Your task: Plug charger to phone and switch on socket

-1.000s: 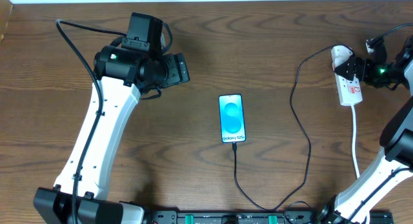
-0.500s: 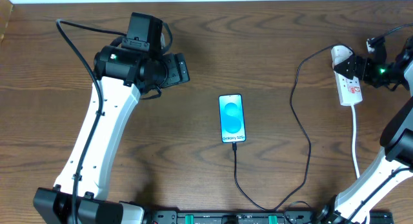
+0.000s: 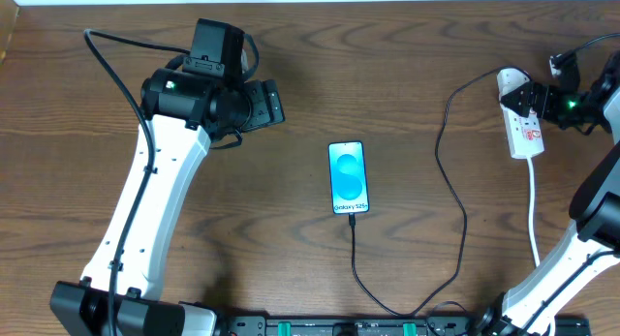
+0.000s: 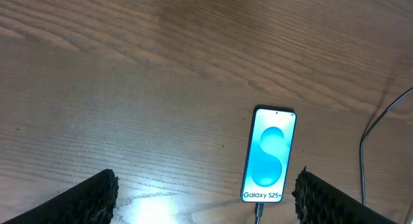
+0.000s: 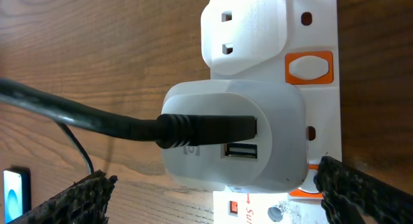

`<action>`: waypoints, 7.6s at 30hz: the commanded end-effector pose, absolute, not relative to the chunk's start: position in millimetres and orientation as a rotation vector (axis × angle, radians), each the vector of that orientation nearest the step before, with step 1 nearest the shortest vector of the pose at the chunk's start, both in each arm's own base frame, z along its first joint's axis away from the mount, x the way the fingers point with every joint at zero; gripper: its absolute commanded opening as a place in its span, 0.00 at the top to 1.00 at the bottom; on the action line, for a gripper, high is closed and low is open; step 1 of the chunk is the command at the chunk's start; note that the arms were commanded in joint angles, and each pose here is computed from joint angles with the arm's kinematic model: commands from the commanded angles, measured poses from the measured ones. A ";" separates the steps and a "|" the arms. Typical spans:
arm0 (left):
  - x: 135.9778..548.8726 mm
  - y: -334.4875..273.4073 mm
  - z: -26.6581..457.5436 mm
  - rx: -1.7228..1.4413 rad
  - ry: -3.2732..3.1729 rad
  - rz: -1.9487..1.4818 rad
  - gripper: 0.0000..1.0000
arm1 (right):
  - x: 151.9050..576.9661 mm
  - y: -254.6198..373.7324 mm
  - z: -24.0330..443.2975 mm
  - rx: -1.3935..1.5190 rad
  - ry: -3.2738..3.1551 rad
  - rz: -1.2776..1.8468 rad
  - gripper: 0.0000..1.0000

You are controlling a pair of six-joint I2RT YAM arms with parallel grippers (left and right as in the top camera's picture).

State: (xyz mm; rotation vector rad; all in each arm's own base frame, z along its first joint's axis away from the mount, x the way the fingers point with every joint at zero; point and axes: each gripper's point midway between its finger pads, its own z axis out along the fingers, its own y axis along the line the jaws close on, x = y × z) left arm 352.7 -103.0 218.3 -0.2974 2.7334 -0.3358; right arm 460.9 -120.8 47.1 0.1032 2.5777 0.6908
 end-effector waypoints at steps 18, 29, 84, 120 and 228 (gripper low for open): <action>354.0 -102.3 223.9 -0.273 2.716 -0.325 0.13 | 450.9 -91.2 38.1 0.203 2.595 0.895 0.01; 354.0 -102.3 223.9 -0.273 2.716 -0.325 0.13 | 452.7 -68.1 39.7 0.152 2.605 0.941 0.01; 355.2 -94.6 224.1 -0.276 2.705 -0.273 0.13 | 349.7 -109.5 255.3 0.480 2.493 0.398 0.01; 262.7 13.8 235.7 -0.504 1.536 -0.179 0.13 | 349.7 -109.4 255.3 0.480 2.493 0.399 0.01; 243.6 9.6 135.9 -0.114 1.725 -0.018 0.13 | 271.3 -4.1 188.1 -0.075 1.685 0.157 0.01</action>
